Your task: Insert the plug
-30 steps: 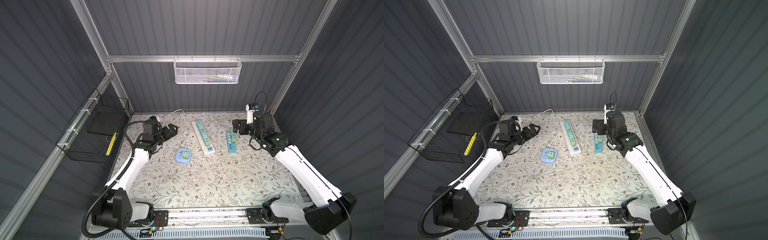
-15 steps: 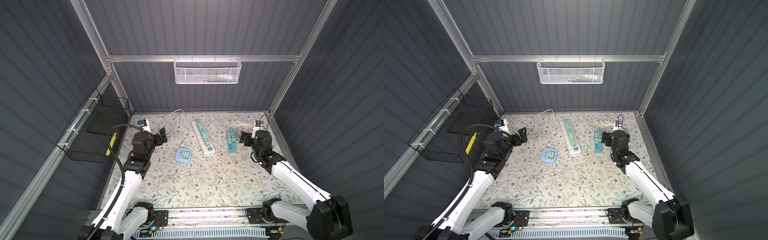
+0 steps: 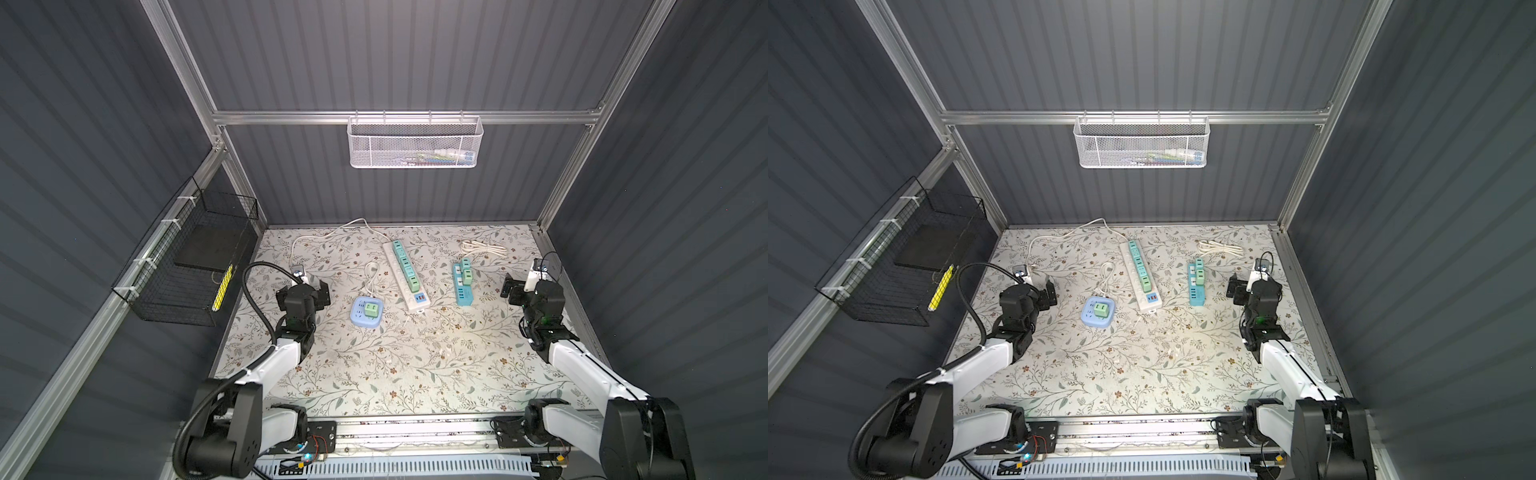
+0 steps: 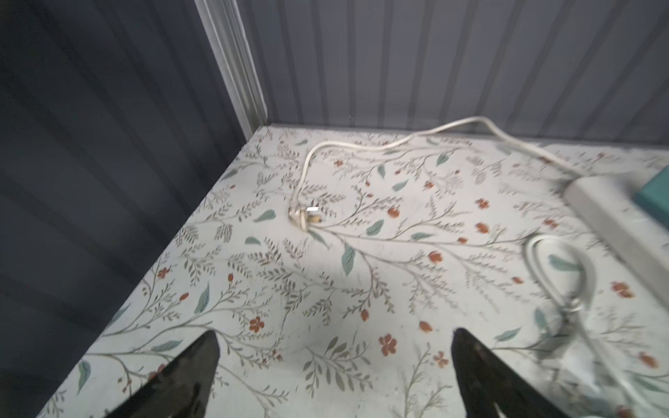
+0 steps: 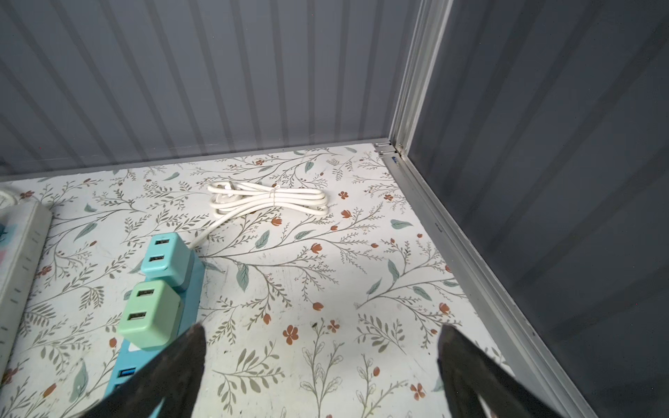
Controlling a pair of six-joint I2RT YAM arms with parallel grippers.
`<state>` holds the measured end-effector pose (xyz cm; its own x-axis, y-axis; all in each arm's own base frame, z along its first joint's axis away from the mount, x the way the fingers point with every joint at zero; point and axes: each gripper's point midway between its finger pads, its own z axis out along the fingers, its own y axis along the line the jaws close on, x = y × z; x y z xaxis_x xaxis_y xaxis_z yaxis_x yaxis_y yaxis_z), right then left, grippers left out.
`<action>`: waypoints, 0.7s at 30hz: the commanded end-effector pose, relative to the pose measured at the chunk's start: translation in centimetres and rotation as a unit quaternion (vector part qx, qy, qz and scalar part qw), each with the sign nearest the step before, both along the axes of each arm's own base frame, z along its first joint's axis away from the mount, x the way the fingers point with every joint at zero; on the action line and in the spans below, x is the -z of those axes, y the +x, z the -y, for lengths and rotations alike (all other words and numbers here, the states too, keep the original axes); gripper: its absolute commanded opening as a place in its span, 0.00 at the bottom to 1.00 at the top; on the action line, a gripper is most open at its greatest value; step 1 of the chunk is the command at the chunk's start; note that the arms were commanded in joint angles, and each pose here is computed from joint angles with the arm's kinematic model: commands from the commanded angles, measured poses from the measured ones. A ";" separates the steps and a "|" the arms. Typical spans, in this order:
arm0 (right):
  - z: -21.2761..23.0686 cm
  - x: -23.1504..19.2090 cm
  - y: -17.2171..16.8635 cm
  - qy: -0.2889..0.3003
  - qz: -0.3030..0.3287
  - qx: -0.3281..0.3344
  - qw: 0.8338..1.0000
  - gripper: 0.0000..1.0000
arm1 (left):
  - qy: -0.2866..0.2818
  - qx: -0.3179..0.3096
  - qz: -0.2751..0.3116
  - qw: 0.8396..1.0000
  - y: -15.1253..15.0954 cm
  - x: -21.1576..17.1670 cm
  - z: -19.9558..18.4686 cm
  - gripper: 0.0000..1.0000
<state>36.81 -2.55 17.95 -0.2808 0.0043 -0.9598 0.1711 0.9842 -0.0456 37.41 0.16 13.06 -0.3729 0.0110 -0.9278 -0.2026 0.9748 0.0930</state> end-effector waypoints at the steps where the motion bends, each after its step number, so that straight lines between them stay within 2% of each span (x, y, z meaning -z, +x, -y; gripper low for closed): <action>1: -0.1 -0.4 0.5 -0.019 0.024 -0.017 0.999 0.99 | 0.005 -0.032 0.051 0.998 0.4 0.2 -1.4 1.00; 12: -1.1 2.3 0.9 0.014 0.015 -0.054 0.998 0.99 | 0.014 -0.005 0.070 0.997 1.7 4.5 -1.1 1.00; 14: -1.4 2.4 0.9 0.018 0.021 -0.060 0.998 0.99 | 0.010 0.000 0.044 0.999 1.6 5.3 -0.9 1.00; 17: -2.6 3.5 1.0 0.016 0.021 -0.098 0.995 0.99 | 0.014 0.001 0.040 0.999 2.6 5.3 -0.8 1.00; 19: -2.9 4.5 1.0 0.015 0.021 -0.108 0.994 0.99 | 0.013 0.005 0.011 1.000 3.0 6.0 -0.6 1.00; 21: -2.8 4.7 1.1 0.011 0.033 -0.104 0.994 0.99 | 0.015 0.034 0.002 0.999 3.8 6.0 0.3 1.00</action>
